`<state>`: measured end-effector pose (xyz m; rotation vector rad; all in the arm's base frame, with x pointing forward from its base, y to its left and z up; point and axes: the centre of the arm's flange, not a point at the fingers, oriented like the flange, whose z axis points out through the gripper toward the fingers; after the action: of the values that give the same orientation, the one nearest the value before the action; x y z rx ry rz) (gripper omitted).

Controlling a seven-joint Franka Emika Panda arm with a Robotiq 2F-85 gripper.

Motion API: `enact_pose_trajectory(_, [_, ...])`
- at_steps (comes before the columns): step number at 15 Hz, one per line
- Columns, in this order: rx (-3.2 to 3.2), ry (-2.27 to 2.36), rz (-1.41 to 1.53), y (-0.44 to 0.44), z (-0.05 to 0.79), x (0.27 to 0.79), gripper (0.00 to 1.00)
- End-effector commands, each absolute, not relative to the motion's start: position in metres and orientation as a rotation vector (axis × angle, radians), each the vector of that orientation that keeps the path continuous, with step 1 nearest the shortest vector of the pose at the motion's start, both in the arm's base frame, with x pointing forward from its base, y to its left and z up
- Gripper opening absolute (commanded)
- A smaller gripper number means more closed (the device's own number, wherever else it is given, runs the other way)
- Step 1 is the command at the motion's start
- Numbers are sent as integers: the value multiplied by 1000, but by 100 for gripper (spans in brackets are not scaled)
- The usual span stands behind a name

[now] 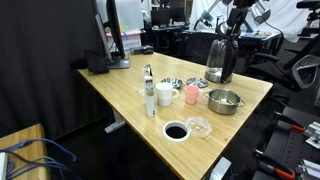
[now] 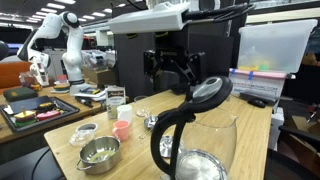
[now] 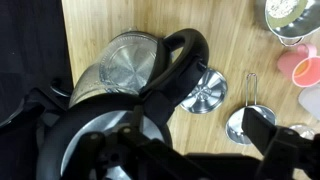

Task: Put the silver lid on the pot

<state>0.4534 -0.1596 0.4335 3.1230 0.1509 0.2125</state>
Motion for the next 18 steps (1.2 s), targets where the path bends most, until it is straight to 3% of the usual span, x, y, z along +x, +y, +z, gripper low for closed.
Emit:
enact_pose_trajectory(1, [3123,151,212,-160,434,453,100])
enact_pose_trajectory(18, [3076,244,277,-124,432,480,100])
